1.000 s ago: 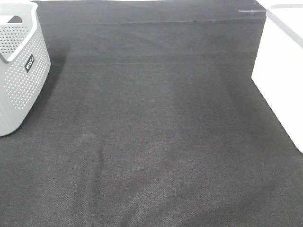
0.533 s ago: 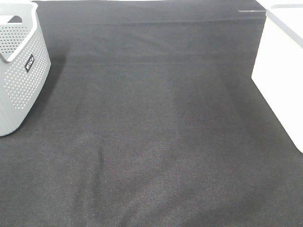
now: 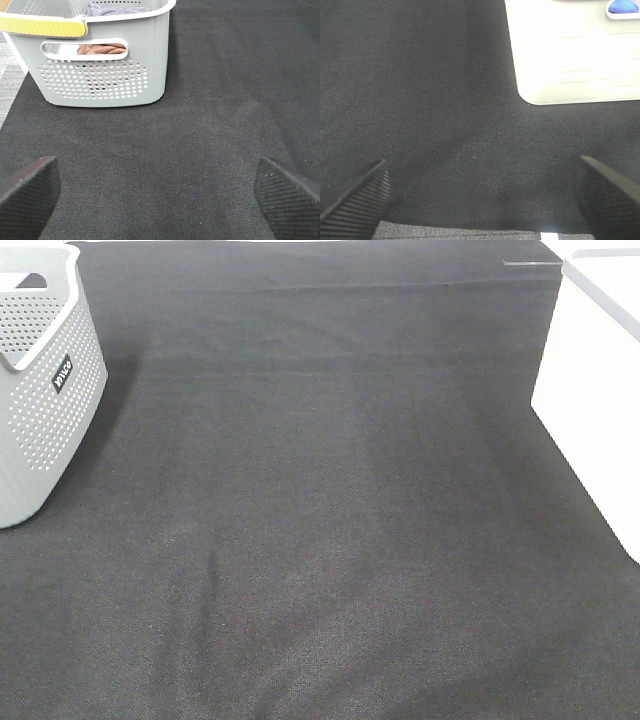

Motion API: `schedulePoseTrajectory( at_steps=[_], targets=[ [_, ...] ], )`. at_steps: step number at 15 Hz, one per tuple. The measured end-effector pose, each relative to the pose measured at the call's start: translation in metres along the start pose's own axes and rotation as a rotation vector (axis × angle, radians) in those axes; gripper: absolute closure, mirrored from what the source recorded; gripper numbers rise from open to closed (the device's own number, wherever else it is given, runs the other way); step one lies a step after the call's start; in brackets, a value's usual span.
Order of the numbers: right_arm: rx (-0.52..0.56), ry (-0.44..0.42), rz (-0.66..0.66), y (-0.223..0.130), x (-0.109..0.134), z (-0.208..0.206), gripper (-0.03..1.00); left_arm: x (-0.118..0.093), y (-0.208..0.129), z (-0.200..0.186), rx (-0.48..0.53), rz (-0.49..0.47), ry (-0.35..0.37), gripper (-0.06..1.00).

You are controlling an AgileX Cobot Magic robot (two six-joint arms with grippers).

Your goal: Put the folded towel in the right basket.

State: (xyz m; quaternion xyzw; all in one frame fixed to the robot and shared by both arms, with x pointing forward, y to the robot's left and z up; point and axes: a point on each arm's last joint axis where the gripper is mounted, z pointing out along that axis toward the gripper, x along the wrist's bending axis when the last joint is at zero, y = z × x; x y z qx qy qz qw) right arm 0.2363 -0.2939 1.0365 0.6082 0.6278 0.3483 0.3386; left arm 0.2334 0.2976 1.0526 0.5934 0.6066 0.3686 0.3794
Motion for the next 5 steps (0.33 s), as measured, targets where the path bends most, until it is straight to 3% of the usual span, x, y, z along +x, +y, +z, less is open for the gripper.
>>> schedulePoseTrajectory(
  at_steps=[5],
  targets=[
    [0.0, 0.0, 0.0, 0.0, 0.0, 0.0, 0.0, -0.0001, 0.0, 0.0, 0.0, 0.0, -0.001, -0.03]
  ],
)
